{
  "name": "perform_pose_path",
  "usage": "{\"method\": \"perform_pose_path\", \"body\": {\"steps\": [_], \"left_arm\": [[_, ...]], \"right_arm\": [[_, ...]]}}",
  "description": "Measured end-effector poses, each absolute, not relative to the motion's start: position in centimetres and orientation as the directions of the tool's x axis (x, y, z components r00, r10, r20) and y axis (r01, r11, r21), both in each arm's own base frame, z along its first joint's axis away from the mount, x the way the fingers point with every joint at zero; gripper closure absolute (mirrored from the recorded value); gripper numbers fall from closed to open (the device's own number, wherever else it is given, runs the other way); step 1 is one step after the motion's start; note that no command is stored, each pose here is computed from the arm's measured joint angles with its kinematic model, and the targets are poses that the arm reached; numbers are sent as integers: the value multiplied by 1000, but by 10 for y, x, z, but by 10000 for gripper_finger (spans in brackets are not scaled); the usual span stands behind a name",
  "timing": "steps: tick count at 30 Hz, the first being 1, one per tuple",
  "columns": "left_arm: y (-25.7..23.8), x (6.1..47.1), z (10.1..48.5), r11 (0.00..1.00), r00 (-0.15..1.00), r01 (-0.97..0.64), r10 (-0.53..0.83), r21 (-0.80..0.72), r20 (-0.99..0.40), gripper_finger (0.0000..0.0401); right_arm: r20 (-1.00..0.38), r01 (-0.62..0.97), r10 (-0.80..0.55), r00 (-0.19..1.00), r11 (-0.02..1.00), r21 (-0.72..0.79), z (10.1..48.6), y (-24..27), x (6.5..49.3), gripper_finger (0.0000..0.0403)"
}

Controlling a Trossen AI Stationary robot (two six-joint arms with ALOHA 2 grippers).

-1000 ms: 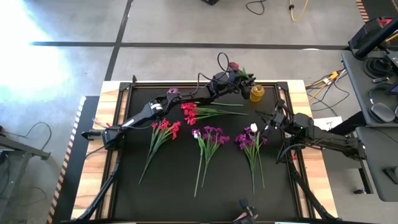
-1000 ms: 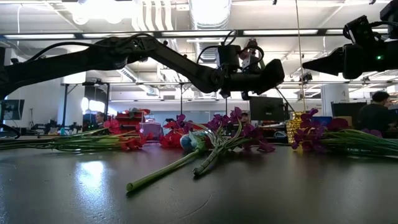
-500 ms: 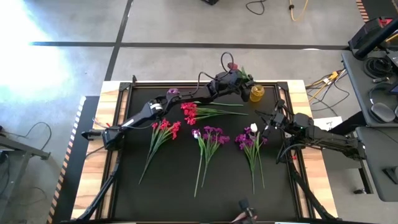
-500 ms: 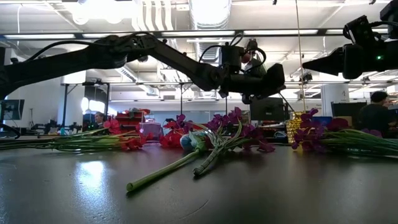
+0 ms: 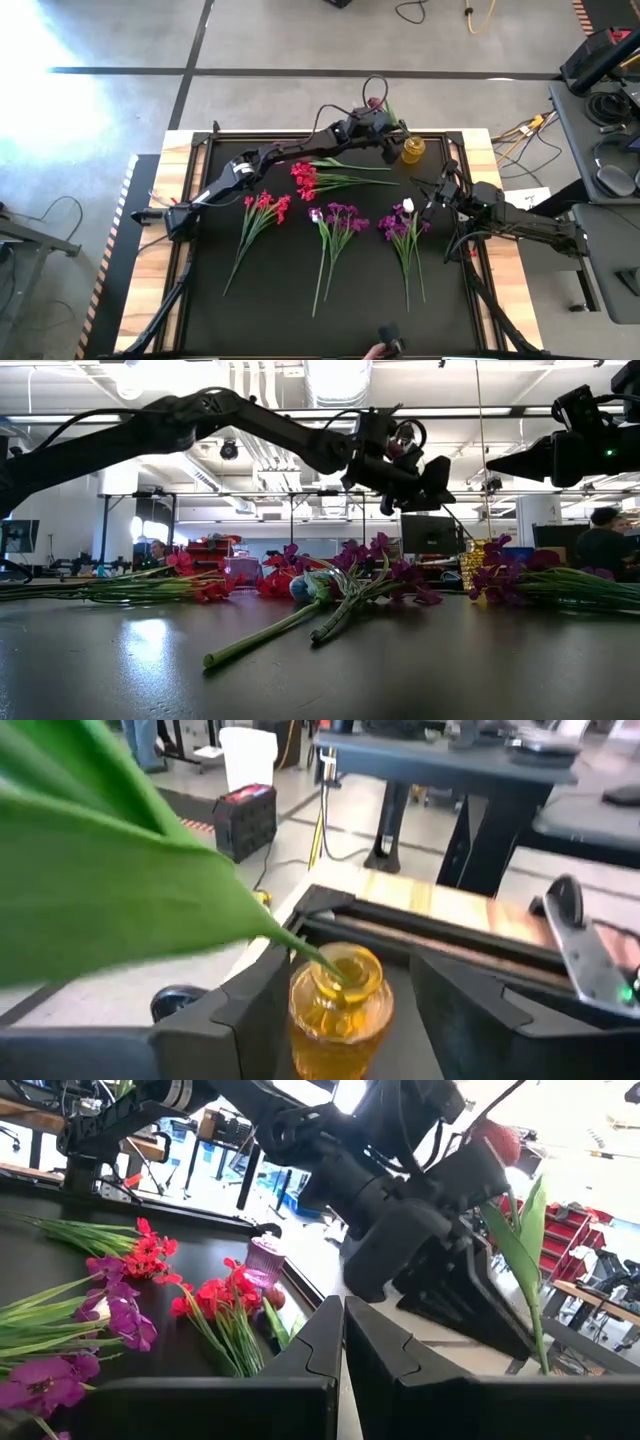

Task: Sort flowers into vase by color
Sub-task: Put the bottom red tulip into the yellow vase

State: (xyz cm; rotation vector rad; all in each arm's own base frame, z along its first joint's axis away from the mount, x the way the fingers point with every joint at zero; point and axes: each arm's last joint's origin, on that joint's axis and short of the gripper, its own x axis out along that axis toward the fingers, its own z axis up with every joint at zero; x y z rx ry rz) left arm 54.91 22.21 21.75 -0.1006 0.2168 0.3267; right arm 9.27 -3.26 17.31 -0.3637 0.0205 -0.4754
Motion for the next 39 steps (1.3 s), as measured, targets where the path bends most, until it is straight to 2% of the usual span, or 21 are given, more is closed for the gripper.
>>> {"method": "perform_pose_path", "body": {"steps": [9, 16, 27, 32, 39], "left_arm": [[221, 551, 212, 930, 913, -366, 349, -46, -211, 226], [219, 546, 242, 933, 924, -359, 355, -4, -146, 249], [225, 544, 244, 931, 923, -365, 364, 15, -128, 346], [224, 545, 245, 946, 939, -325, 324, 11, -116, 388], [224, 545, 244, 958, 951, -287, 285, 4, -120, 396]], "right_arm": [[65, 444, -451, 890, 826, -347, 173, -33, 93, 394], [65, 444, -451, 890, 826, -347, 173, -33, 93, 394], [64, 444, -451, 890, 826, -347, 173, -33, 93, 394], [65, 444, -451, 890, 826, -347, 173, -33, 93, 394], [65, 444, -451, 890, 826, -347, 173, -33, 93, 394]]}}
